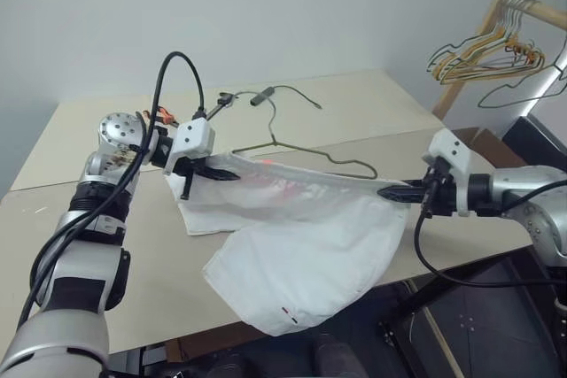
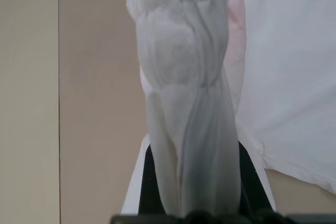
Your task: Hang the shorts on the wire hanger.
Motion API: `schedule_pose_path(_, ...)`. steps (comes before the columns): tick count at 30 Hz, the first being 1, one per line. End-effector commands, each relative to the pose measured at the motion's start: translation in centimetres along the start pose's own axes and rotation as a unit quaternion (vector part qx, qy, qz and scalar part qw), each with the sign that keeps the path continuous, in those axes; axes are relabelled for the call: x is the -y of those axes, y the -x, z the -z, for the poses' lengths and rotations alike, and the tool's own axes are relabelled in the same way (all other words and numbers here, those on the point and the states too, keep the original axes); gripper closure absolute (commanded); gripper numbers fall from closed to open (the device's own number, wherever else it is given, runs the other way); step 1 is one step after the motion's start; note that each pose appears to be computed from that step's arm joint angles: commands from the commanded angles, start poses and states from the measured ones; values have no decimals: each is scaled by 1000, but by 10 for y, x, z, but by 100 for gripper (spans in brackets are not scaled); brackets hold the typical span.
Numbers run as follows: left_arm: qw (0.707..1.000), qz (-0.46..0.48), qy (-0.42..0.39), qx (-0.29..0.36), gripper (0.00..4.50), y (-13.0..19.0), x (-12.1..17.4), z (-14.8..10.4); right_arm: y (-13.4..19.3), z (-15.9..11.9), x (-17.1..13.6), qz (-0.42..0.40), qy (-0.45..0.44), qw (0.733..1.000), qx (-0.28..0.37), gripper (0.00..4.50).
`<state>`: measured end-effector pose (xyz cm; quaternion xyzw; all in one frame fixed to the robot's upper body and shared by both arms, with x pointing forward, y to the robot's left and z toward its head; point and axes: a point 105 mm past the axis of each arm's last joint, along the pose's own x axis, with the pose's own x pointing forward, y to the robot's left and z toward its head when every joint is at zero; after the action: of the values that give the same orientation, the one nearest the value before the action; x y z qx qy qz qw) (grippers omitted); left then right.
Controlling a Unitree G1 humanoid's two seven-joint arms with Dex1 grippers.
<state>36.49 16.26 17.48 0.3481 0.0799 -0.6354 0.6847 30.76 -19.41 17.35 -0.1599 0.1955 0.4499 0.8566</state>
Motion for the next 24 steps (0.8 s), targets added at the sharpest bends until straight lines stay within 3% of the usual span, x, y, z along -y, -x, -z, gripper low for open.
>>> schedule_pose_path(1,997,-28,1,-74,450,20,-3,19,20,-7,17,47,16,999,-7,447)
schedule_pose_path(7,994,-35,-5,-101,450,17,-3,28,22,-8,18,50,23,998,-11,447)
schedule_pose_path(18,999,-49,-14,13,450,16,-5,4,17,8,21,63,33,996,-46,447)
schedule_pose_path(24,1000,-8,-11,1,450,19,5,8,18,9,23,65,30,996,-45,447)
